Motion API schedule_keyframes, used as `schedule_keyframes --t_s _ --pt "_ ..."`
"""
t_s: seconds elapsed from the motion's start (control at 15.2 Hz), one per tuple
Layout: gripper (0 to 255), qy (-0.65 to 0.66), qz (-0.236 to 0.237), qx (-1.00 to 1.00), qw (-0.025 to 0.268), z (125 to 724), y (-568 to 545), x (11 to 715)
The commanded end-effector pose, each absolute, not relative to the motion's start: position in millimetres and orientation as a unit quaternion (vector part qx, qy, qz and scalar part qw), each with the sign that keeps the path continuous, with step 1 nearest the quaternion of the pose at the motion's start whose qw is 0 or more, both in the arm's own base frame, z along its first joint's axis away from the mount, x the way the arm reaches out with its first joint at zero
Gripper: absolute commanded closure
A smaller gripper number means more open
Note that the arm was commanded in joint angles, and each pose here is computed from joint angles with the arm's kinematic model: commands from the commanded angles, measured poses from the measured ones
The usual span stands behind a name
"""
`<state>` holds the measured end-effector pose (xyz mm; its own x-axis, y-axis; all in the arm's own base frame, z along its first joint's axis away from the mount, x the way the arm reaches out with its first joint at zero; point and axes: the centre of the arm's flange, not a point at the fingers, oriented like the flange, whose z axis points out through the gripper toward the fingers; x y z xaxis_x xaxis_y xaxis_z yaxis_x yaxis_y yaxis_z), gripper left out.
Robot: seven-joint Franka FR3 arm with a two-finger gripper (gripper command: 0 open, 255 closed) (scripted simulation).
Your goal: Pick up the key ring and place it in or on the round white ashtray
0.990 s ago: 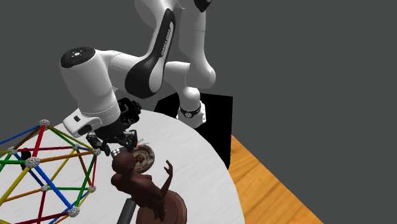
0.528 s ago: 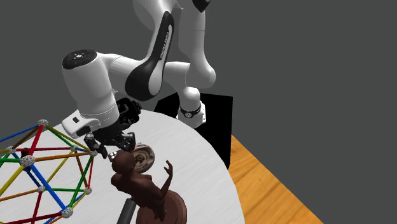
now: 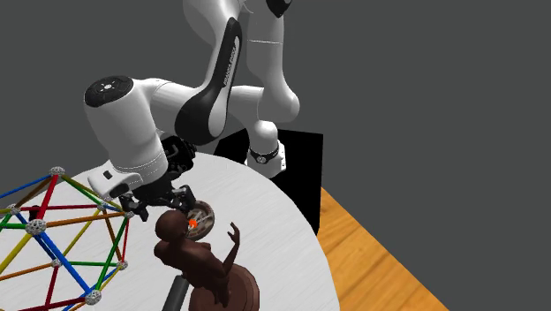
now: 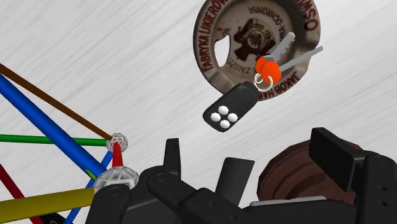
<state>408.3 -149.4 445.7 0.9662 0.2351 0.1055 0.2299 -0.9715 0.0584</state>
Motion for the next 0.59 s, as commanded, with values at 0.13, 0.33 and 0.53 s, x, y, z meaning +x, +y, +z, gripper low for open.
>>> schedule_keyframes --t_s 0.13,0.33,0.53 --pt "0 0.111 -0.011 0.994 0.008 421.9 -159.8 410.7" --pt "0 0.111 -0.011 0.994 0.008 421.9 -159.8 410.7" --pt "0 0.111 -0.011 0.994 0.008 421.9 -159.8 410.7"
